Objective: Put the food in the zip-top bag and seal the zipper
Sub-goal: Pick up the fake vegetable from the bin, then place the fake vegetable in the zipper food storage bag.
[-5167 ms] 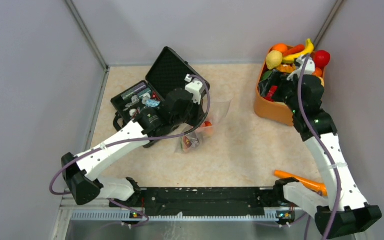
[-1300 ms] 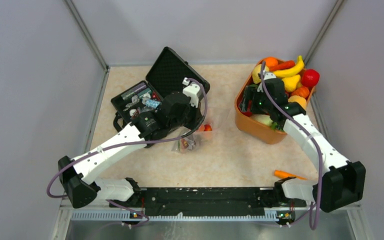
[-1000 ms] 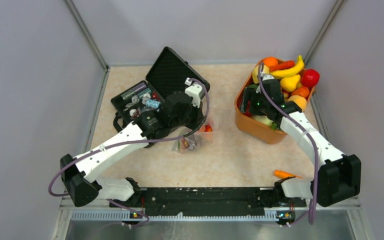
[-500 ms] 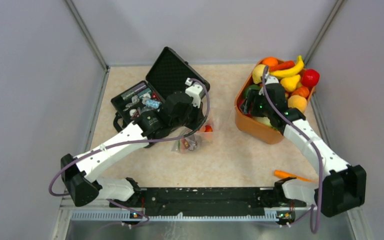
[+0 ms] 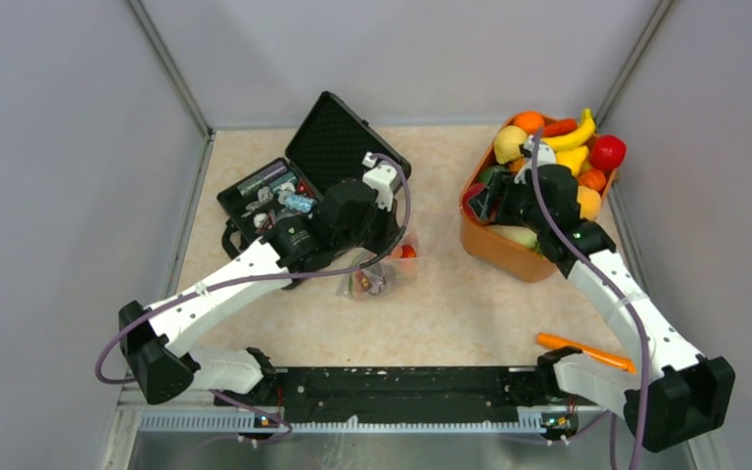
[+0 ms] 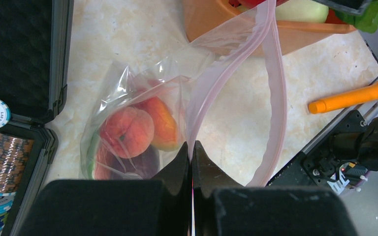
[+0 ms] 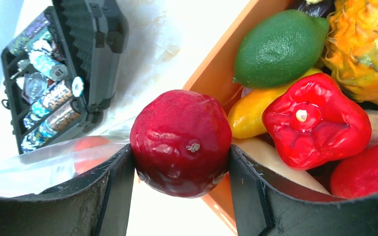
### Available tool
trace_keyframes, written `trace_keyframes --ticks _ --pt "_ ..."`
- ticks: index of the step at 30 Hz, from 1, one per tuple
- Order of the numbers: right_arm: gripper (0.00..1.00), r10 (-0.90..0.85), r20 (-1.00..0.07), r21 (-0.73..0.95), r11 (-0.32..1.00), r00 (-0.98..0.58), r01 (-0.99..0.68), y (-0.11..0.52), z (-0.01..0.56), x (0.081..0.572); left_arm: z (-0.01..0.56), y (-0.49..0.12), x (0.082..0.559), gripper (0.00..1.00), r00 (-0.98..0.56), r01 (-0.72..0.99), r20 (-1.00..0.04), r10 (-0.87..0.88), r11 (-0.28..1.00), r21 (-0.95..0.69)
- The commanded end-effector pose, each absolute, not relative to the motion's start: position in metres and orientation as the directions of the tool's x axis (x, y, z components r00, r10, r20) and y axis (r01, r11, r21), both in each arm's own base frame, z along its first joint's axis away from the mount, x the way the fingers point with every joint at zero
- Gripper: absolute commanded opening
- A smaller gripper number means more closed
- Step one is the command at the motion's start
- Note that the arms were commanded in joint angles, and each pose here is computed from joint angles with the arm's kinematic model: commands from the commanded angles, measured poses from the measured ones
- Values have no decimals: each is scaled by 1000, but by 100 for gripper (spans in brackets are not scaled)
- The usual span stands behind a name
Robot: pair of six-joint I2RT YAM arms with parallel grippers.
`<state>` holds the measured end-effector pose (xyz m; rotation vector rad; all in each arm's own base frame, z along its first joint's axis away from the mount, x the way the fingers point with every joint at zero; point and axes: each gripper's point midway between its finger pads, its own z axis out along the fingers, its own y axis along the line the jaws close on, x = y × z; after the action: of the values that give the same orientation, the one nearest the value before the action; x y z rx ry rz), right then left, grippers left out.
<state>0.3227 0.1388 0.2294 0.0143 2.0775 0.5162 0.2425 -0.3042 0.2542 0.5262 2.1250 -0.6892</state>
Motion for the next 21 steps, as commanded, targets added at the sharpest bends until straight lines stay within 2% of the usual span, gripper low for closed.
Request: trace_keyframes --ticks 1,6,10,14,21 --pt "41 261 -878 409 845 -400 -345 153 293 310 281 -311 251 0 -538 581 -841 66 751 -313" --pt "39 302 -907 416 747 -292 -519 169 344 282 280 -311 252 0 -539 581 -839 70 752 -311" --pt "40 272 -915 404 609 -299 -683 195 365 258 282 -312 252 0 -533 584 -844 65 749 -312" --pt "39 207 -909 417 491 -362 -765 214 356 244 285 -312 253 0 -524 587 -850 58 748 -310" --pt "40 119 -902 423 444 -416 -790 226 332 238 288 -314 254 0 -524 586 -850 52 747 -315"
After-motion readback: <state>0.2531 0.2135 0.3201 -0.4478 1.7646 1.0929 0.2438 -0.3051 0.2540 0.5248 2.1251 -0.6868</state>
